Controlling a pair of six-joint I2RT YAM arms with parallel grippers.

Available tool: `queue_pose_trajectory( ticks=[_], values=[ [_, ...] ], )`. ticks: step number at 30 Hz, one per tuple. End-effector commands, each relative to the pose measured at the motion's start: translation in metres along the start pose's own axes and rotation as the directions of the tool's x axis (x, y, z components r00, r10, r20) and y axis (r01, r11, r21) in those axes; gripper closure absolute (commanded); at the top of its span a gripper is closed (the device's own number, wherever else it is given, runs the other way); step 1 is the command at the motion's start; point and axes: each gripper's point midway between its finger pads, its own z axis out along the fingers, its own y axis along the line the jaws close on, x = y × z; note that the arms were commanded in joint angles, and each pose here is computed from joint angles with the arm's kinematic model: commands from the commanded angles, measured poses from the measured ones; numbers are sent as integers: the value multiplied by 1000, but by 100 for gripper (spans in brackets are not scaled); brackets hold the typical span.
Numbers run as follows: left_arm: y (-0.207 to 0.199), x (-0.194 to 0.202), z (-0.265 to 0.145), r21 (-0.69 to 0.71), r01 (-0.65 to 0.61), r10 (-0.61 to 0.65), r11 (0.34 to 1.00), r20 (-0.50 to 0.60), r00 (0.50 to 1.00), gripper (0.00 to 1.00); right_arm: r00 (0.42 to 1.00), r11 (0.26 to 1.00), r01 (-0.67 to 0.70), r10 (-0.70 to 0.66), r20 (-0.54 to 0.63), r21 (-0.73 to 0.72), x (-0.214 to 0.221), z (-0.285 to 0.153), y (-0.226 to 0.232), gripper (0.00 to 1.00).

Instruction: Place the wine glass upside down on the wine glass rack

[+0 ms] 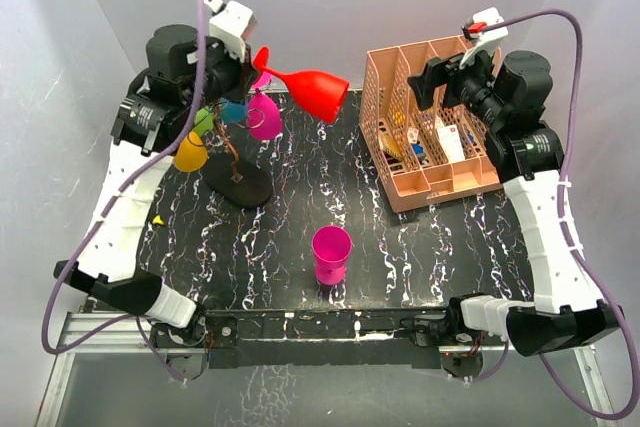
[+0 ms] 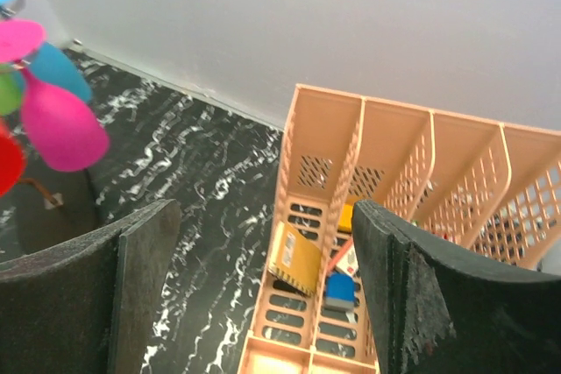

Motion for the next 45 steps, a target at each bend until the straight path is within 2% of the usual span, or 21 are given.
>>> queue_pose_trajectory(
  ticks=[1,4,8,13,18,30,38,45],
  values=[
    [-6,-3,-20,-77,-273,272,959,-20,962,100,999,994,45,-42,-27,102,17,12,-26,13],
    [-12,6,-19,-88,-403,398,911,-65,915,100,995,992,68,-60,-80,105,43,22,-31,10],
    [-10,16,-19,-113,-570,555,814,-138,820,100,986,988,113,-99,-131,105,79,30,-37,8],
    [-9,24,-16,-104,-665,641,739,-195,742,100,975,990,118,-103,-196,70,124,33,-38,9],
    [-5,36,-7,-112,-728,686,676,-263,678,100,976,995,91,-83,-202,31,144,28,-38,8],
    [6,40,-5,-140,-784,718,605,-328,614,100,978,998,56,-54,-202,4,159,21,-42,8],
    [8,42,-1,-156,-783,712,602,-339,615,100,978,999,41,-42,-203,-9,159,20,-41,8],
    [15,49,1,-168,-802,715,573,-377,589,100,977,999,35,-37,-209,-12,161,20,-41,8]
  ],
)
